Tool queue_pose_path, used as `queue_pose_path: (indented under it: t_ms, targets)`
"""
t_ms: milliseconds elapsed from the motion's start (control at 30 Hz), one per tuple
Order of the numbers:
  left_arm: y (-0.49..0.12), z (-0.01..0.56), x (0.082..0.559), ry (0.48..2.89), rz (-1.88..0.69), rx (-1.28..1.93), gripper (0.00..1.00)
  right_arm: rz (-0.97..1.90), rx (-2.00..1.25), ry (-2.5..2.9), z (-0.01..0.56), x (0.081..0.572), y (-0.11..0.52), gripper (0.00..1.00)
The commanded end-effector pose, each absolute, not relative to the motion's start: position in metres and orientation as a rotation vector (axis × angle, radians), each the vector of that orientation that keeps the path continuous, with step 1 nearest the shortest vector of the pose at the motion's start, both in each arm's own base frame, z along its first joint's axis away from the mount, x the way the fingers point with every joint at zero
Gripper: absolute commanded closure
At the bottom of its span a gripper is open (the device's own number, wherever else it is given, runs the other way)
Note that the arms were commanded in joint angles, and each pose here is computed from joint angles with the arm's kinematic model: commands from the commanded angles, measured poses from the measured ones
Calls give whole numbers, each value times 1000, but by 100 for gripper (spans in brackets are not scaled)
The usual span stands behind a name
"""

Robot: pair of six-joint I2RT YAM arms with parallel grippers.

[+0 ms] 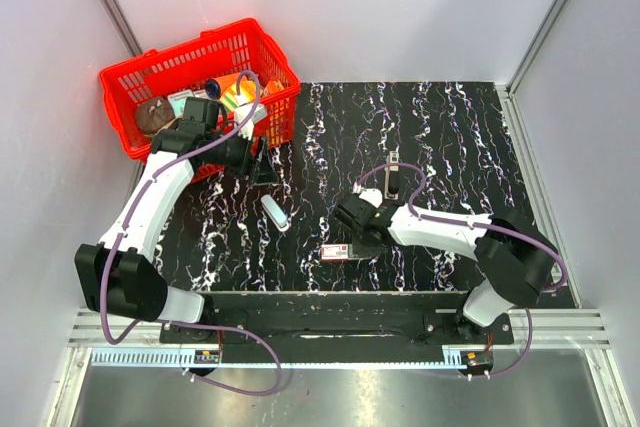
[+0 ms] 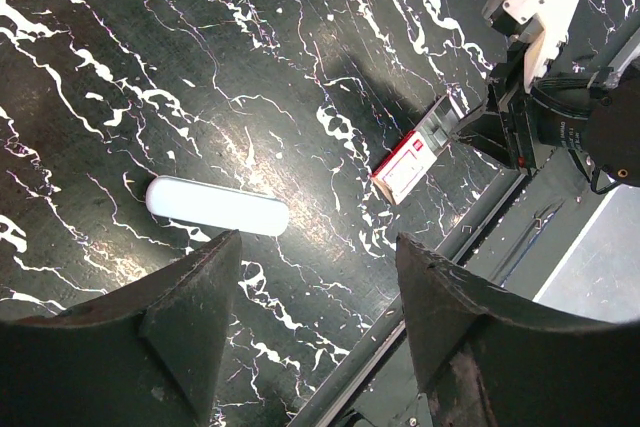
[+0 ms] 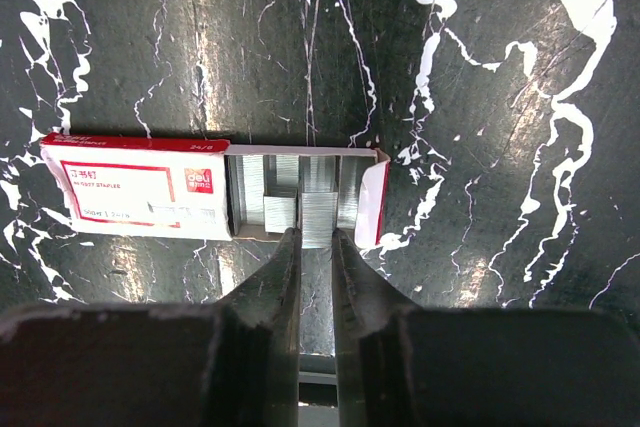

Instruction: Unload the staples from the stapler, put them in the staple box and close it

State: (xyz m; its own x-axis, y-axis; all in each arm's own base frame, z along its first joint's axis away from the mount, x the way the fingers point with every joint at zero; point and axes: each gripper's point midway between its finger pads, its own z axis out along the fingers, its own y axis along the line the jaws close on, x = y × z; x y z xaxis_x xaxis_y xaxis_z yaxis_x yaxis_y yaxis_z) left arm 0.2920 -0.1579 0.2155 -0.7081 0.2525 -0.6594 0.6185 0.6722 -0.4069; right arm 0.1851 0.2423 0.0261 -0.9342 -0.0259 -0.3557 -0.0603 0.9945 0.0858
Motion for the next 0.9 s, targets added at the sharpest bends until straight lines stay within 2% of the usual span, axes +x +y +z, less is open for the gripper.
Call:
queue_pose_path:
  t_ms: [0, 867]
  targets:
    - [-158, 228, 294, 2250, -814, 703, 33, 145, -48, 2709, 37, 200, 251, 94]
    - [-160, 234, 290, 2235, -807, 708, 34, 147, -28, 2732, 41, 190, 241, 84]
